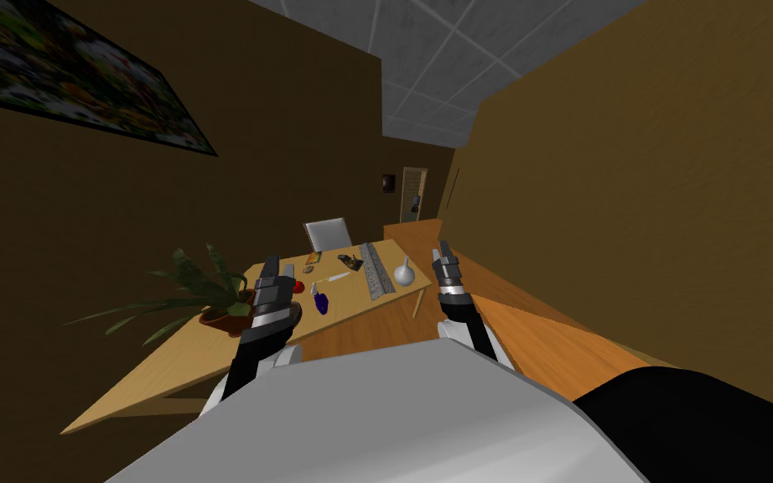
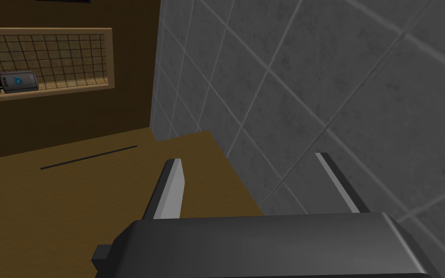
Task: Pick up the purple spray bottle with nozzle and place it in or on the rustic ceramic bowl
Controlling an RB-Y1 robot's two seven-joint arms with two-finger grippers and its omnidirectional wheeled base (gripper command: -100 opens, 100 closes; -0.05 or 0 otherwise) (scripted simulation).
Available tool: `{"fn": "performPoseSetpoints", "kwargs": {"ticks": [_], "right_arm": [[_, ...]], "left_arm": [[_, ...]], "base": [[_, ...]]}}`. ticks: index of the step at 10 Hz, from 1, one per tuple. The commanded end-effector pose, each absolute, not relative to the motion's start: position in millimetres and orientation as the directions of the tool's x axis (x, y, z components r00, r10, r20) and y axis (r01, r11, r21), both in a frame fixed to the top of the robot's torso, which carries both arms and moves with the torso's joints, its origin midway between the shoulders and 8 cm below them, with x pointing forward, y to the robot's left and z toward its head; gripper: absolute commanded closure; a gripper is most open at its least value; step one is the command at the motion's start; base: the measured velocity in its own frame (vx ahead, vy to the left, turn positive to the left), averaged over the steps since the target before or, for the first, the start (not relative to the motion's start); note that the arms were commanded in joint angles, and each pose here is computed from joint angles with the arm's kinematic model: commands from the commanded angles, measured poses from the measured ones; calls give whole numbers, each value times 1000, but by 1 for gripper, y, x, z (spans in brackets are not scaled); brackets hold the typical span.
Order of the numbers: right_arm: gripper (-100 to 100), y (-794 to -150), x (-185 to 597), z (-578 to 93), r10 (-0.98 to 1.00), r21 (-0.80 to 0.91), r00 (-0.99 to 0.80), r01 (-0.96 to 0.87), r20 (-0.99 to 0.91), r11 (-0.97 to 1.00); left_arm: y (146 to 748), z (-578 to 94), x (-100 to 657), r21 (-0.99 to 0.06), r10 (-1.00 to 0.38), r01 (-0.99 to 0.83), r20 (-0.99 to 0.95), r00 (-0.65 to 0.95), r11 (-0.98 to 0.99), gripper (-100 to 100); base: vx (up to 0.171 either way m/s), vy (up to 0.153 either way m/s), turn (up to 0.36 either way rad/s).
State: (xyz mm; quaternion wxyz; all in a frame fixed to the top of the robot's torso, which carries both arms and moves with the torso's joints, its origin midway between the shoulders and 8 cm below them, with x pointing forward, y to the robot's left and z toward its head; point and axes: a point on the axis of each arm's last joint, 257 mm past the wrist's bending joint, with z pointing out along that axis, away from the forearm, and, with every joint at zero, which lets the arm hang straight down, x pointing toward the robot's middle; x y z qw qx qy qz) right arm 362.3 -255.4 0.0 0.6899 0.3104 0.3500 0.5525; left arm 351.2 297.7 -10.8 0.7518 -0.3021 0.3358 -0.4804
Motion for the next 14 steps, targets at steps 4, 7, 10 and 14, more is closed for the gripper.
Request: {"fn": "performPoseSetpoints", "kwargs": {"ticks": [4, 7, 10, 14], "right_arm": [[0, -255, 362, 0, 980, 815, 144, -545, -140, 197], [0, -255, 362, 0, 980, 815, 144, -545, -140, 197], [0, -255, 362, 0, 980, 815, 144, -545, -140, 197], [0, -255, 362, 0, 980, 815, 144, -545, -140, 197]], "left_arm": [[292, -26, 360, -782, -920, 489, -296, 256, 387, -100], [295, -53, 370, -805, -911, 427, -351, 218, 412, -100], [305, -93, 381, -833, -896, 329, -404, 186, 444, -100], [322, -141, 387, -850, -873, 203, -463, 153, 486, -100]], "base": [[2, -6, 3], [3, -16, -10], [3, -23, -30], [11, -31, -43]]}}
